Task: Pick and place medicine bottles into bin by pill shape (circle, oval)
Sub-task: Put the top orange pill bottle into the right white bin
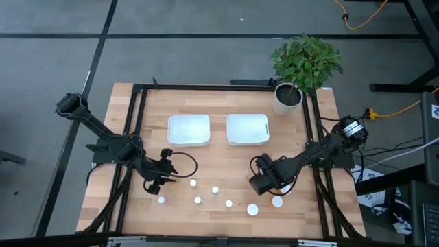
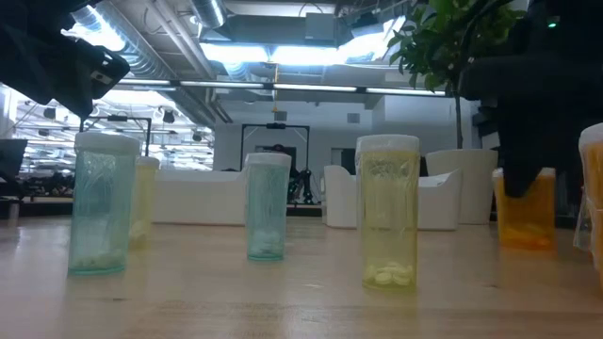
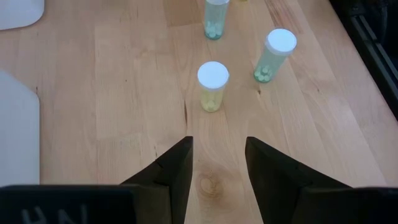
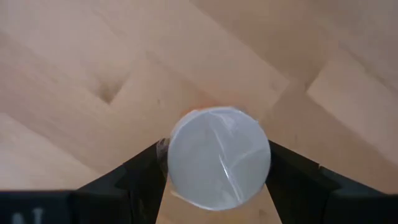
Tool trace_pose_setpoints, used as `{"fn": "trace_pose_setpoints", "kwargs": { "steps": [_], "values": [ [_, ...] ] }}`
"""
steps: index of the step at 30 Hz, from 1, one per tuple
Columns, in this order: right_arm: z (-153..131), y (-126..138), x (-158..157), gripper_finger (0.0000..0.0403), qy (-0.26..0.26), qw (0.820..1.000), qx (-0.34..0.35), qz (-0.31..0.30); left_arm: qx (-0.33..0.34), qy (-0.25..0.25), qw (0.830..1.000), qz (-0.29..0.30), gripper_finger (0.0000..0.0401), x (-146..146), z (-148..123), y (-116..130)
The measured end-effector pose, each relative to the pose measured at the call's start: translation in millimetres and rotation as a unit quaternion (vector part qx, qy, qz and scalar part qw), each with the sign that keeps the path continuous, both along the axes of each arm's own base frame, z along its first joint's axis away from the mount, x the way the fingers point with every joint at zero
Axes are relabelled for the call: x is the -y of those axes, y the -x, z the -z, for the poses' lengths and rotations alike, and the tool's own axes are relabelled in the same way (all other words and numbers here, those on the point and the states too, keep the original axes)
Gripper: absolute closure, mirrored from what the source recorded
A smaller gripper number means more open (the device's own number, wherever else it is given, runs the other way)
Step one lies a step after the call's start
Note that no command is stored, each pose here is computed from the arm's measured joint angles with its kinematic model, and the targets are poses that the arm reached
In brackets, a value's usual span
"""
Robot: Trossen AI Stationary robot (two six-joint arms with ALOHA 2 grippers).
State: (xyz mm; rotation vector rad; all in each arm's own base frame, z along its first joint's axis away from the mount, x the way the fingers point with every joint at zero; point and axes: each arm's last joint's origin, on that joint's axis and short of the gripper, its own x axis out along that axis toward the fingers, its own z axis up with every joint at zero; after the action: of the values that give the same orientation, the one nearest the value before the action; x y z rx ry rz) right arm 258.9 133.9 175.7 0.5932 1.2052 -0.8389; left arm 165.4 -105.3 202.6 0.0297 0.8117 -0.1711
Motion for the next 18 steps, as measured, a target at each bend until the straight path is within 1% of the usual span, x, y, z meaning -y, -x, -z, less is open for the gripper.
{"fn": "trace_pose_setpoints", "kwargs": {
  "steps": [3,10,18],
  "values": [
    [-0.2,-0.7,0.2,0.0156,0.008,1.000,0.007,0.000,0.000,0.000,1.000,0.000,0.0261,0.0,0.0,0.0],
    [-0.2,-2.0,-0.4,0.0157,0.007,1.000,0.015,0.000,0.002,-0.008,1.000,0.009,0.0261,0.0,0.0,0.0],
    [-1.0,-2.5,-0.5,0.0192,0.004,1.000,0.014,0.000,0.002,-0.008,1.000,0.009,0.0261,0.0,0.0,0.0]
  ]
}}
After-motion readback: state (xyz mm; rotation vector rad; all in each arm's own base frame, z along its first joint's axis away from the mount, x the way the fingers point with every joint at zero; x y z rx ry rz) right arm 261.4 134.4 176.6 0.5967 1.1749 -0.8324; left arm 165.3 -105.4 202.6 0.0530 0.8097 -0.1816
